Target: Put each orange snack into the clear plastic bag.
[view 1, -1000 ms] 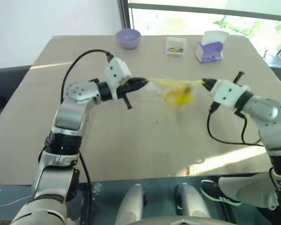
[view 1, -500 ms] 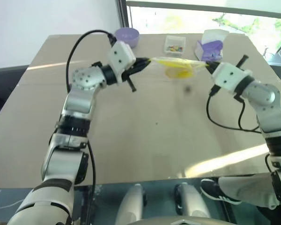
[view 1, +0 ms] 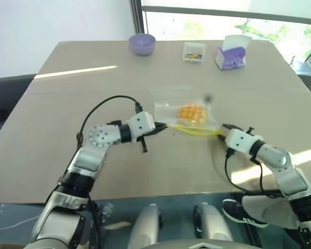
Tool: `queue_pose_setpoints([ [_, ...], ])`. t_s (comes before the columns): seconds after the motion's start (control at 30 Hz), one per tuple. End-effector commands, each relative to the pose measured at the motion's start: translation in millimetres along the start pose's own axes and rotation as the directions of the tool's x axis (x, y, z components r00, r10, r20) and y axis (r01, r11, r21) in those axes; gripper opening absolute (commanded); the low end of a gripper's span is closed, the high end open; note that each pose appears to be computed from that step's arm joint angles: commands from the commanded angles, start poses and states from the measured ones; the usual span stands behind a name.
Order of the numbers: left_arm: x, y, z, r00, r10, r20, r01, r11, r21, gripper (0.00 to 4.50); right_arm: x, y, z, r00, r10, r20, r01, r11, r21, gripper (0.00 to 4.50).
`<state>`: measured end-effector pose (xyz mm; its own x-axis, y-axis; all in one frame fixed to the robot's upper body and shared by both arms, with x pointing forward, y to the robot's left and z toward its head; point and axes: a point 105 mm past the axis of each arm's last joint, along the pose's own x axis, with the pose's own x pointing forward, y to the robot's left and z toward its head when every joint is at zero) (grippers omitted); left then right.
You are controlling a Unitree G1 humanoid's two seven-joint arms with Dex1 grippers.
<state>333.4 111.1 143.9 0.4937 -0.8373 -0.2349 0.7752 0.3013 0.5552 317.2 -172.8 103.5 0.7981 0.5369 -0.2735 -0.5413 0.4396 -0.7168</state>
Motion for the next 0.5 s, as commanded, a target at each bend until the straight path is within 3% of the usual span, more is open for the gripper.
queue_pose_setpoints([
  [0.03, -4, 16, 18, 0.996, 0.071, 0.056, -0.075, 0.995, 0.071, 0.00, -24, -17, 35, 0.996, 0.027, 0.080, -0.025, 0.999, -0.028, 2.29],
  [0.13, -3, 16, 18, 0.995, 0.080, 0.062, -0.084, 0.994, 0.067, 0.00, -26, -20, 59, 0.989, 0.040, 0.140, -0.035, 0.999, -0.036, 2.29],
  [0.27, 2, 13, 19, 0.992, 0.076, 0.105, -0.081, 0.996, 0.045, 0.00, 7, -7, 110, 0.951, 0.046, 0.307, -0.032, 0.998, -0.052, 2.29],
  [0.5, 4, 12, 24, 0.988, 0.060, 0.141, -0.060, 0.998, 0.000, 0.00, 38, 13, 139, 0.922, 0.114, 0.369, -0.080, 0.991, -0.108, 2.29],
])
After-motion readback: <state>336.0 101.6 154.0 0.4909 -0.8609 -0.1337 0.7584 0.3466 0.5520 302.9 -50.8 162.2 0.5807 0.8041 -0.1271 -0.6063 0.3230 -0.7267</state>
